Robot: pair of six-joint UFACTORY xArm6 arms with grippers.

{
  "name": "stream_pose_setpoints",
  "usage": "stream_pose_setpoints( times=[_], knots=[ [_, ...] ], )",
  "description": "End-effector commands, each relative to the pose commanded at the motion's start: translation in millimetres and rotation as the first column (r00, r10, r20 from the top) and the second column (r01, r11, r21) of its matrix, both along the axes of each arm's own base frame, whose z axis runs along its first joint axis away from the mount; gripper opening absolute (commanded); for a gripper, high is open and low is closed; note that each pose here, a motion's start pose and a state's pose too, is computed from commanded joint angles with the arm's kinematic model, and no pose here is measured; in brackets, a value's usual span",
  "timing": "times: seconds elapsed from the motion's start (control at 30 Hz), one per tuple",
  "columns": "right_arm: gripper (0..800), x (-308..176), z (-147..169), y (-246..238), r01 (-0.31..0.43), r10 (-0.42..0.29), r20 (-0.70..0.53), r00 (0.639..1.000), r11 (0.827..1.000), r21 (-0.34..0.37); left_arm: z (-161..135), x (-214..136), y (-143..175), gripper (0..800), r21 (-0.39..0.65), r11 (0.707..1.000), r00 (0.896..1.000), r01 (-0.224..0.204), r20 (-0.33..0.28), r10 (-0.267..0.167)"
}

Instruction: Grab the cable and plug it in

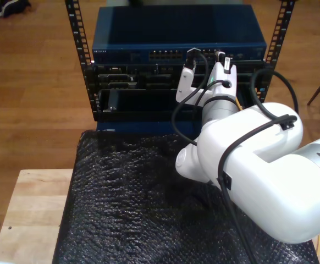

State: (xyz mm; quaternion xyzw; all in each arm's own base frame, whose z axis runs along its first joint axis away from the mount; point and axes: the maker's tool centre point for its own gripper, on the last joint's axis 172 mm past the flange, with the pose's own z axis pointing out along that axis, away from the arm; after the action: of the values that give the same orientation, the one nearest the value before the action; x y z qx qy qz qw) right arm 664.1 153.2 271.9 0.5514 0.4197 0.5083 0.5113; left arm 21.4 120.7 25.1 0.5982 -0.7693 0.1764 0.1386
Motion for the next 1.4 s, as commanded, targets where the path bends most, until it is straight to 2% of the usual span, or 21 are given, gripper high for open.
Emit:
stream_pose_setpoints(
  times=[0.83, 0.93, 1.1, 1.4],
  knots=[
    [0, 2.1, -5.9, 1.0, -0.007, 0.007, -0.014, 1.0, 1.0, -0.005, 0.0, 0.0, 0.0, 800, 0.0, 1.0, 1.0, 0.0, 0.0, 0.0],
    [0, 1.4, -6.6, 2.4, -0.011, 0.011, -0.016, 1.0, 1.0, -0.017, 0.0, 0.0, 0.0, 800, 0.0, 1.0, 1.0, 0.0, 0.0, 0.0],
    [0, 0.5, -4.9, 1.1, -0.004, 0.003, -0.018, 1.0, 0.997, -0.076, 0.0, 0.0, 0.0, 800, 0.0, 1.0, 1.0, 0.0, 0.0, 0.0],
    [0, -1.9, 0.7, -1.7, 0.006, -0.006, 0.002, 1.0, 0.996, -0.084, 0.0, 0.0, 0.0, 800, 0.0, 1.0, 1.0, 0.0, 0.0, 0.0]
  ],
)
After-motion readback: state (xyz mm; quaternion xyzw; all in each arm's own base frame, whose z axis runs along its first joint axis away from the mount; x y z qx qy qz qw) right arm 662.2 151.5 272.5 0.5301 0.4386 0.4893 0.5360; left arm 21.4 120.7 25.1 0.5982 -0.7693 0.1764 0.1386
